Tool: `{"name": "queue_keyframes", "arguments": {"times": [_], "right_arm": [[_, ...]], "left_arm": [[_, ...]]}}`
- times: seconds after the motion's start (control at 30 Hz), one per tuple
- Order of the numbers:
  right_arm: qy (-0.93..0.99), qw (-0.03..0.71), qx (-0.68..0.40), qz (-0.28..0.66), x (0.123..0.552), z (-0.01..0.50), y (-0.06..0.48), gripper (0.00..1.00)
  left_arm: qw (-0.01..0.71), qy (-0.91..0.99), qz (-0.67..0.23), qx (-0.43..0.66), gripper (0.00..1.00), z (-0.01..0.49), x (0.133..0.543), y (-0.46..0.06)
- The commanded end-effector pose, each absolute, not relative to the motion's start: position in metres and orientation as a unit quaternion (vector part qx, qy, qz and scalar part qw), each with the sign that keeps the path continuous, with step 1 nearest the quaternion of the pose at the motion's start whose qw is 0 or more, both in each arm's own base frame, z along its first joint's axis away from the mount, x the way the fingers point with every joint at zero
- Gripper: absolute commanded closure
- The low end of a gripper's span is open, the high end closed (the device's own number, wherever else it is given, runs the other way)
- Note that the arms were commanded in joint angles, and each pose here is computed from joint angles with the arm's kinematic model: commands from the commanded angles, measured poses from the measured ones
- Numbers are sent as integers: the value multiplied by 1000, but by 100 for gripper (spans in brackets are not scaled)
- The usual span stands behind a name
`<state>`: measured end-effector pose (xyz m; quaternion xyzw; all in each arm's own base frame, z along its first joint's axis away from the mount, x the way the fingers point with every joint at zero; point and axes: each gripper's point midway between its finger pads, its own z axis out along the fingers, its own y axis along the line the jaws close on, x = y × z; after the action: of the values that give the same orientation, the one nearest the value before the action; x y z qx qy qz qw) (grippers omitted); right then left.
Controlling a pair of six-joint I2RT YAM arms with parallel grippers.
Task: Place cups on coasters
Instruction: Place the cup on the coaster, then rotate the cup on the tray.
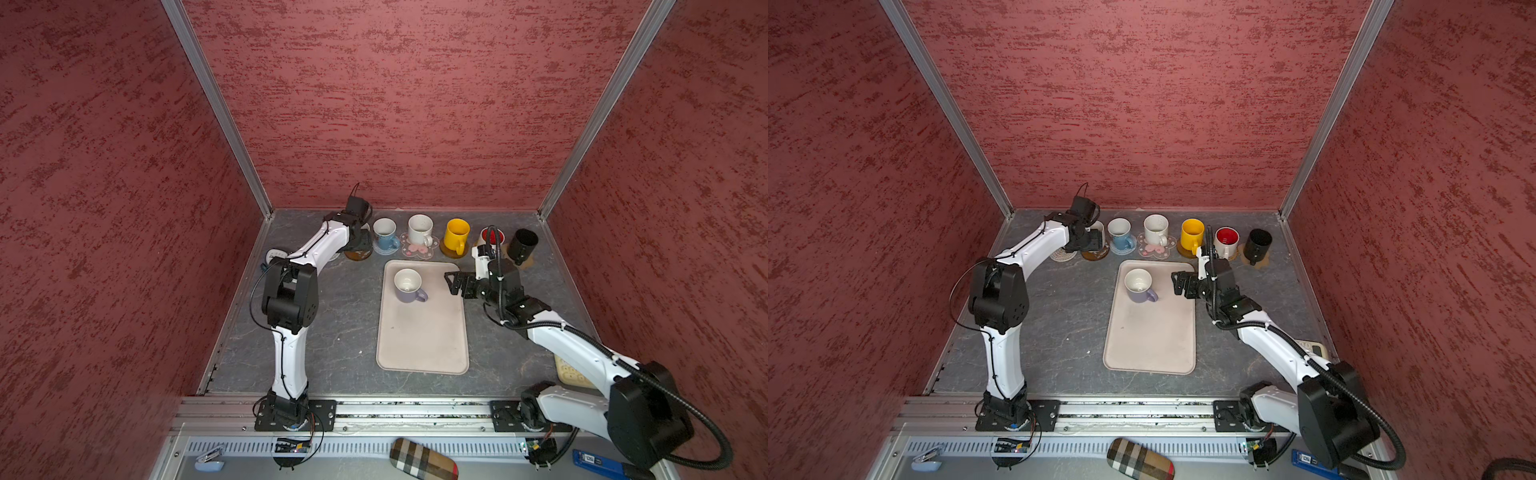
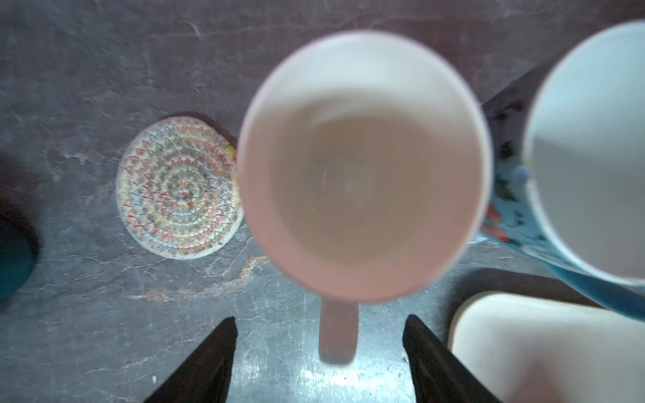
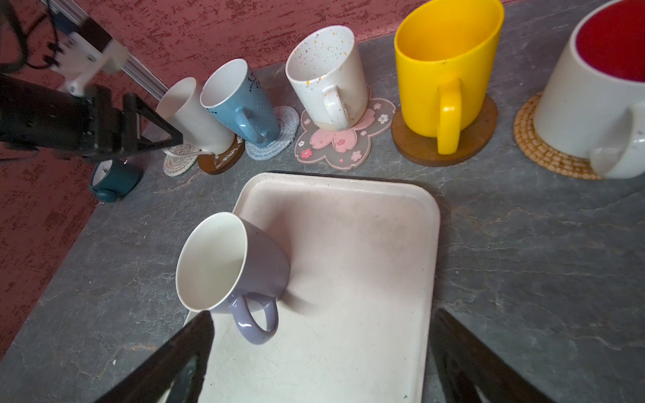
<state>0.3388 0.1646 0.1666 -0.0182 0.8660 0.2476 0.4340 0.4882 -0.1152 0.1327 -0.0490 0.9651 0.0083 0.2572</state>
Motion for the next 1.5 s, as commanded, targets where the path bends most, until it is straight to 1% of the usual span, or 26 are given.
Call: {"name": "queue_keyframes", "arguments": {"times": [0.0, 0.1, 0.2, 0.27, 0.33, 0.4, 0.57, 0.83, 0.93, 1.07, 1.23, 1.47], "right_arm": [[860, 438, -27, 261, 341, 182, 169, 10], [877, 407, -1, 256, 344, 165, 168, 19], [889, 366, 3, 274, 344, 146, 179, 32], [894, 346, 2, 285, 343, 137, 185, 35], [898, 333, 2, 287, 343, 127, 190, 35], [901, 325, -2, 287, 343, 122, 194, 33], [905, 311, -24, 288, 340, 113, 211, 32], [920, 273, -43, 277, 332, 87, 240, 32], [923, 262, -52, 276, 324, 82, 251, 32], [925, 254, -61, 278, 314, 79, 265, 32], [925, 246, -72, 281, 304, 75, 282, 32], [916, 252, -106, 294, 296, 85, 306, 32]], "left_arm": [[303, 951, -13, -60, 22, 189, 473, -113], [323, 944, -35, -60, 23, 214, 453, -117], [330, 940, -66, -63, 23, 226, 430, -123], [329, 939, -78, -56, 23, 227, 413, -131], [325, 941, -81, -40, 22, 224, 396, -140], [318, 944, -85, -21, 18, 219, 378, -149], [309, 946, -103, 5, 11, 209, 338, -165], [302, 945, -123, 16, 8, 197, 290, -166], [298, 946, -125, 13, 8, 191, 278, -162], [292, 947, -131, 10, 11, 182, 267, -158], [286, 949, -134, 13, 15, 174, 258, -158], [283, 949, -135, 17, 16, 173, 252, -157]]}}
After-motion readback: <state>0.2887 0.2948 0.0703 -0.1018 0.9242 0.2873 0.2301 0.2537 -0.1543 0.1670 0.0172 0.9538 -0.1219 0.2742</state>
